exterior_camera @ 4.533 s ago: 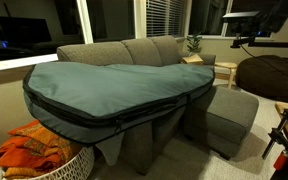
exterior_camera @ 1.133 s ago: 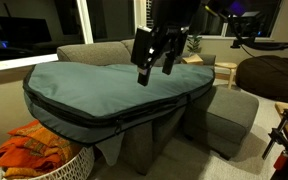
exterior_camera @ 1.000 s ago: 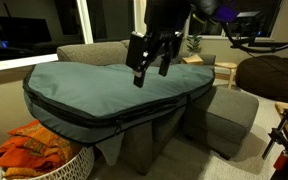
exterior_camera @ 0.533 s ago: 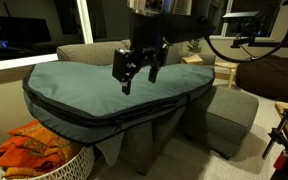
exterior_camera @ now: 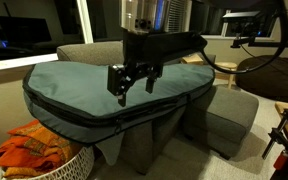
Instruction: Move the zip to the right
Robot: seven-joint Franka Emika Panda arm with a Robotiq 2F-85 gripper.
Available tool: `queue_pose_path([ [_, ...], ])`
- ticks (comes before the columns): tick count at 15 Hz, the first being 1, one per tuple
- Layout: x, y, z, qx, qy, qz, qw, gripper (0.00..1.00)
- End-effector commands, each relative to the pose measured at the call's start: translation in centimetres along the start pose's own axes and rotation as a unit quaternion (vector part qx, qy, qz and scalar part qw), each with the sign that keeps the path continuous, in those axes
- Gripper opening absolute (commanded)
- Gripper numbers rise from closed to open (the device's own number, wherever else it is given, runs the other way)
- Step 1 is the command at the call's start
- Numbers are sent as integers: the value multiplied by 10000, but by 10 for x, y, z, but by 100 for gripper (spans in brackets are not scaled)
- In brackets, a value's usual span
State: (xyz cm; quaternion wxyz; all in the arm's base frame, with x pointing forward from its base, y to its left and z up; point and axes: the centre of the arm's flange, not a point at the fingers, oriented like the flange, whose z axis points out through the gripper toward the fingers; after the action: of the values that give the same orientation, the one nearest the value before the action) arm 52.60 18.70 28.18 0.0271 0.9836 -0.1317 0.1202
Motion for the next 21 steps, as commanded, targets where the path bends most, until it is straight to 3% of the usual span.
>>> queue_pose_path([
  [1,-5,-6,14,-71,53,191,9998,100],
  [7,-11,-10,36,-1,99,253,9996,100],
  [9,-9,-5,32,-12,-70,170,9998,100],
  [21,-14,-12,41,30,-70,191,9998,100],
])
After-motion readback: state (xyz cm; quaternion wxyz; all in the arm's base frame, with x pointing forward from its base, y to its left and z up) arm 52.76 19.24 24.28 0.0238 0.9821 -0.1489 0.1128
